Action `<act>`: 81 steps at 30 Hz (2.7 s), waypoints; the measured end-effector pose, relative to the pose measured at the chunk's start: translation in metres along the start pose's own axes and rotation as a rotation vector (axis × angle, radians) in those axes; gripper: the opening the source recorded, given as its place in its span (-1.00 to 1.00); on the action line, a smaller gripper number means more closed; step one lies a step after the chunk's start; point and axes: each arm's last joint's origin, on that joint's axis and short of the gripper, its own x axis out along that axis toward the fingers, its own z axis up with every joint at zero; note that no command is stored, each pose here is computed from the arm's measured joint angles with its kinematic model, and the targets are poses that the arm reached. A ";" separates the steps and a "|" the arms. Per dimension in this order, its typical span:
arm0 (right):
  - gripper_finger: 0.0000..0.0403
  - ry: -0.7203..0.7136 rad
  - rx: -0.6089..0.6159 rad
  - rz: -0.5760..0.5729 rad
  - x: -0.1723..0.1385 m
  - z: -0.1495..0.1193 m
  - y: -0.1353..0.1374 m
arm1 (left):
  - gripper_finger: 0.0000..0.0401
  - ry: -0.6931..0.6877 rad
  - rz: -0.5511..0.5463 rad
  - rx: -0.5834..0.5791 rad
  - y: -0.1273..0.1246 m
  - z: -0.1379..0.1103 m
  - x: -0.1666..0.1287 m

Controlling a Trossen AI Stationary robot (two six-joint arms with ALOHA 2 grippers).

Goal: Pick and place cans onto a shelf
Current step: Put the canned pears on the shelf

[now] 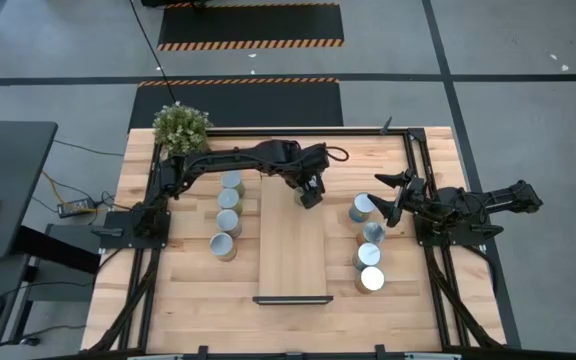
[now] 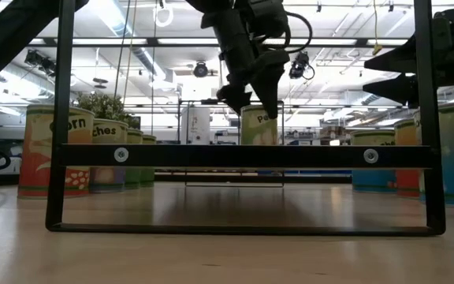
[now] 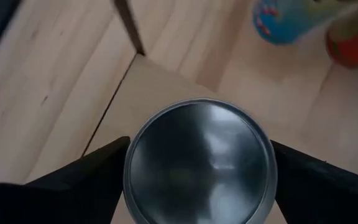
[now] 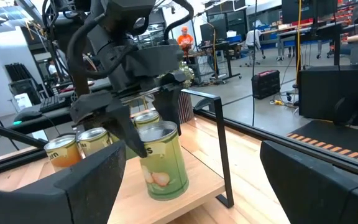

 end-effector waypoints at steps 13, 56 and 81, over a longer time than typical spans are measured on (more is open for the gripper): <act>0.88 0.000 0.000 0.000 0.000 0.000 0.000 | 0.77 -0.027 0.004 -0.063 0.000 0.002 0.000; 0.88 -0.006 0.005 0.001 0.000 0.001 0.000 | 0.74 0.103 0.174 0.947 -0.034 -0.026 -0.035; 0.88 -0.011 0.008 0.002 0.000 0.001 0.000 | -0.39 0.114 0.184 1.024 -0.027 -0.022 -0.031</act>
